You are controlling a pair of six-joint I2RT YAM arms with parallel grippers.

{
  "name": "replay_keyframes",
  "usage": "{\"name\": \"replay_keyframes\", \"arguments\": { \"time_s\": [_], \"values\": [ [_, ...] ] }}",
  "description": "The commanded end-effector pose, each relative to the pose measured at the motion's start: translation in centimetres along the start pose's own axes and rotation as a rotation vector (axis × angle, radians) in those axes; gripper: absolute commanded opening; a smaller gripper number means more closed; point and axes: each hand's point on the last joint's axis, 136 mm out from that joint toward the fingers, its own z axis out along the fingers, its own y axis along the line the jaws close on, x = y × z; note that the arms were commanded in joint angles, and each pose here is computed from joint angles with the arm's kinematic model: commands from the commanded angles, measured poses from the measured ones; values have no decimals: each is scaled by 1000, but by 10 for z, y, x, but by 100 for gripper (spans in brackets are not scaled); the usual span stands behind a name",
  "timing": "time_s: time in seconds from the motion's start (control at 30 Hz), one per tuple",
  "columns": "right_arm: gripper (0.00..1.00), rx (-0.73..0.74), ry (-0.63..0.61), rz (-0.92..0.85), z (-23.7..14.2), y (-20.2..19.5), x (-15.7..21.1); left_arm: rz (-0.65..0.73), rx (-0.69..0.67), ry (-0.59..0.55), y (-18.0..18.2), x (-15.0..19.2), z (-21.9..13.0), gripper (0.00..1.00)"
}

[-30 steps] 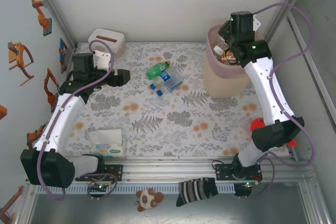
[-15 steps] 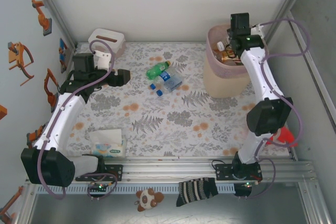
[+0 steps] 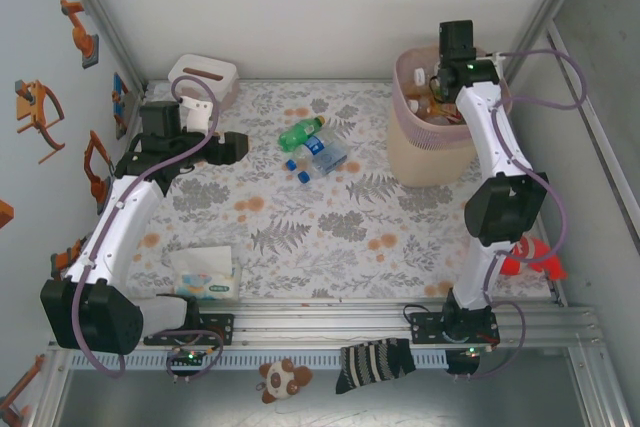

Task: Put the plastic bottles in the bin

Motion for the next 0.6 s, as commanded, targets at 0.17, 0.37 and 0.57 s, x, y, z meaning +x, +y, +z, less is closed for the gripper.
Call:
{"name": "replay_keyframes", "arguments": {
  "time_s": [0.17,0.37,0.57],
  "values": [
    [85,-16,-54,71,-27,5,-21,16,1,5,0,2,0,85],
    [80,-78,-49,71,-49,15,-30,17,-1,4,0,2,-1,85],
    [56,-176,-8,-29,-58,38,-25,18,1,1,-1,1,-2,85]
  ]
}}
